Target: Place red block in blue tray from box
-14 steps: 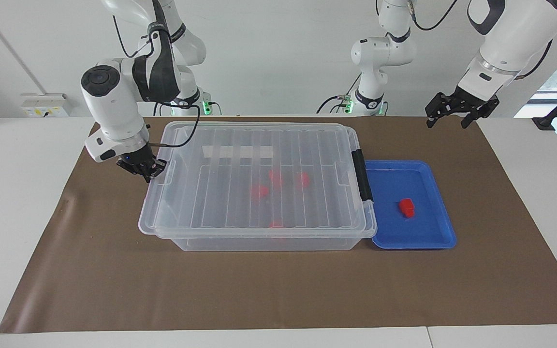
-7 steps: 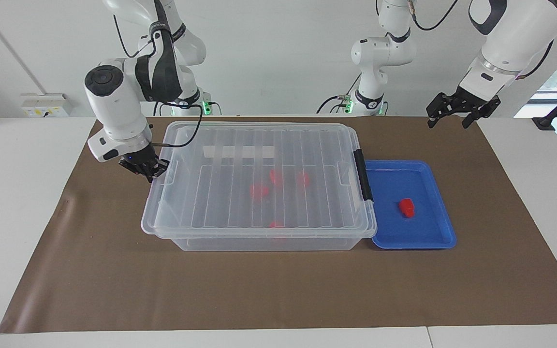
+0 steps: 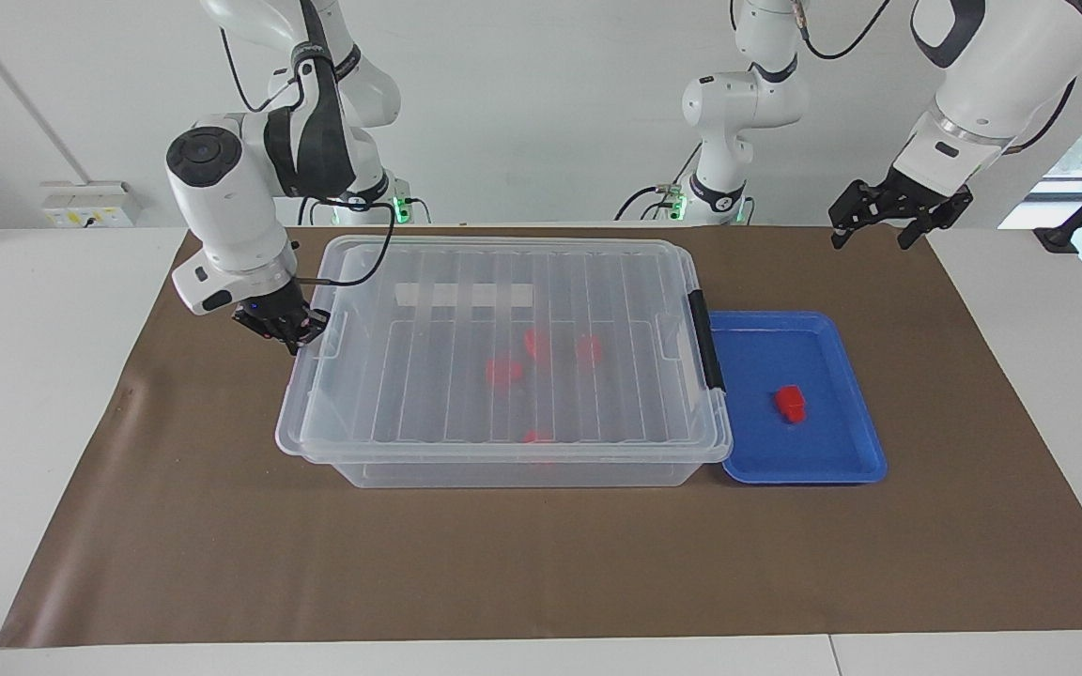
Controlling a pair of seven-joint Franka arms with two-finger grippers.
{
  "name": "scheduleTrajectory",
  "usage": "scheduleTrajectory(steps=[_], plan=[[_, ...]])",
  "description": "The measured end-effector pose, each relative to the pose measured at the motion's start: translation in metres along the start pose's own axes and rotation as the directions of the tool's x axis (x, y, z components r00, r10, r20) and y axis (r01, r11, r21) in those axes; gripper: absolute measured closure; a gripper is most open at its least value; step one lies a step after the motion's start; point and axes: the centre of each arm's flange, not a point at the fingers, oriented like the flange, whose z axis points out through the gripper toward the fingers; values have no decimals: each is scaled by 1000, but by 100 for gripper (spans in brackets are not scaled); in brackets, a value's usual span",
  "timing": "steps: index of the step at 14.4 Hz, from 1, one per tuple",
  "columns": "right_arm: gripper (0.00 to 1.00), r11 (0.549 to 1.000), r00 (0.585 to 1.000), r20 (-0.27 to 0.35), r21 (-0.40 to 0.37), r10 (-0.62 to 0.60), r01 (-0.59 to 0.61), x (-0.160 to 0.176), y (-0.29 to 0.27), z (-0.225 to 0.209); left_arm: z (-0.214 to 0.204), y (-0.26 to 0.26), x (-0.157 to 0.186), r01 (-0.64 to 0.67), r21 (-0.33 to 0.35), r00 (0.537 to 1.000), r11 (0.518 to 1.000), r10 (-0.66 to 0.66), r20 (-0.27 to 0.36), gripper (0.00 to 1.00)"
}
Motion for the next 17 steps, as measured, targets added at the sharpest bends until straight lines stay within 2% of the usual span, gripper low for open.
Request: scheduleTrajectory(steps=[9, 13, 14, 16, 17], plan=[[99, 1000, 1000, 3, 0, 14, -14, -2, -6, 0, 0, -1, 0, 1, 0, 1000, 1000, -1, 0, 0], [98, 1000, 998, 57, -18, 24, -23, -2, 0, -22, 0, -1, 0, 1, 0, 1000, 1000, -1, 0, 0], [96, 999, 997, 70, -22, 35, -34, -1, 6, -35, 0, -1, 0, 1, 0, 1000, 1000, -1, 0, 0], [78, 998, 993, 104, -33, 60, -57, -2, 20, -60, 0, -1, 0, 1, 0, 1000, 1000, -1, 0, 0], [65, 998, 991, 120, -37, 58, -54, -3, 24, -69, 0, -1, 0, 1, 0, 1000, 1000, -1, 0, 0]])
